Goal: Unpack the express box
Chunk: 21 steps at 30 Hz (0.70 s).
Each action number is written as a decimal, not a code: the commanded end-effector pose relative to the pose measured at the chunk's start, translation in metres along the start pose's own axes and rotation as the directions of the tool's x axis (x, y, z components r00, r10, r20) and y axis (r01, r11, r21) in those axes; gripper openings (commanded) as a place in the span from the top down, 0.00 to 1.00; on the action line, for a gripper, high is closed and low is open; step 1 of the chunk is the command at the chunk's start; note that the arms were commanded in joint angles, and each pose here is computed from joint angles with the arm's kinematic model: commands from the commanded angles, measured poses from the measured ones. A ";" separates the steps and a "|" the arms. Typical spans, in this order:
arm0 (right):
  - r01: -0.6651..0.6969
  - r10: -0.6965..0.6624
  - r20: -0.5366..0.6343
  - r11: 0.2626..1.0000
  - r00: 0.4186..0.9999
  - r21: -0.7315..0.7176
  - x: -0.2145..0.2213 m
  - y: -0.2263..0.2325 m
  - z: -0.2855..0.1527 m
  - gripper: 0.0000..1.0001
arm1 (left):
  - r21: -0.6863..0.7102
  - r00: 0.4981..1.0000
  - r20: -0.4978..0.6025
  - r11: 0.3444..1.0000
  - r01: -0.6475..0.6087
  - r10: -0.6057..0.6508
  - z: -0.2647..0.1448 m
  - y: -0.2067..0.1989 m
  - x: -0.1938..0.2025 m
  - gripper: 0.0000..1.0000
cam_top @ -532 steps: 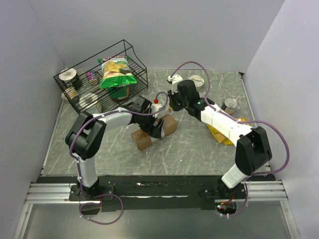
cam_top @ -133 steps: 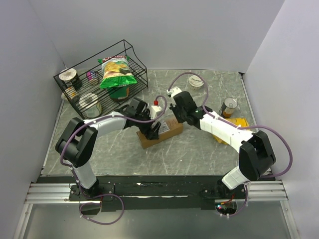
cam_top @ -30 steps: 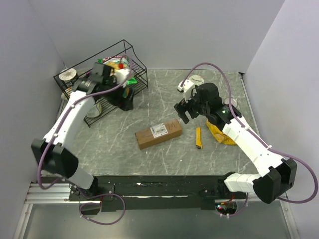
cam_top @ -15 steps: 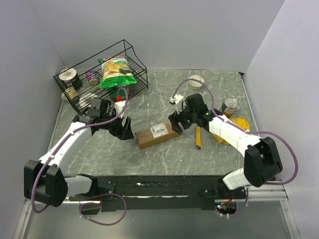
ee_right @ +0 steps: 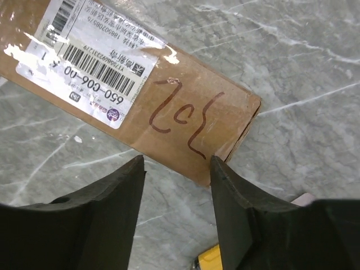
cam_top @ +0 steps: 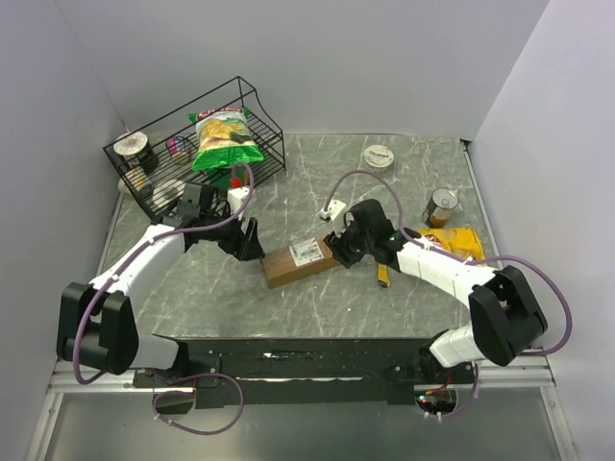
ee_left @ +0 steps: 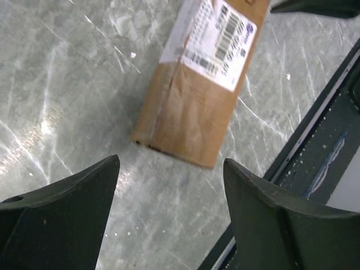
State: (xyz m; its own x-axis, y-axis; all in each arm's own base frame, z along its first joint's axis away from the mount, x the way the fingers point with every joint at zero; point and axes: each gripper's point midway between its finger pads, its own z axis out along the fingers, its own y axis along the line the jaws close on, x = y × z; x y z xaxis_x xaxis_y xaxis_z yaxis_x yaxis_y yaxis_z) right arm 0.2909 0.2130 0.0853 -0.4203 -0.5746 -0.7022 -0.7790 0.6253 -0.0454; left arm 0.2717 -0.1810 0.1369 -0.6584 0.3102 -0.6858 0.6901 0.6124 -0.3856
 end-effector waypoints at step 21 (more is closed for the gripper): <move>0.294 -0.305 -0.210 0.952 0.929 -0.079 0.129 0.036 -0.022 0.70 | 0.078 0.993 0.030 0.990 -0.117 0.115 0.006 -0.013 -0.018 0.14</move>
State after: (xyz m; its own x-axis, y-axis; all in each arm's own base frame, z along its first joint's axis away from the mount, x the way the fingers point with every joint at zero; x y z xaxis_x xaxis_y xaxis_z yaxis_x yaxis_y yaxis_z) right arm 0.2579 0.2019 0.0760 -0.1294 -0.6847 -0.7173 -0.8358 0.4645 -0.2926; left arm 0.2854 -0.1898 0.1424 -0.6028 0.3404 -0.7216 0.7381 0.5813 -0.3424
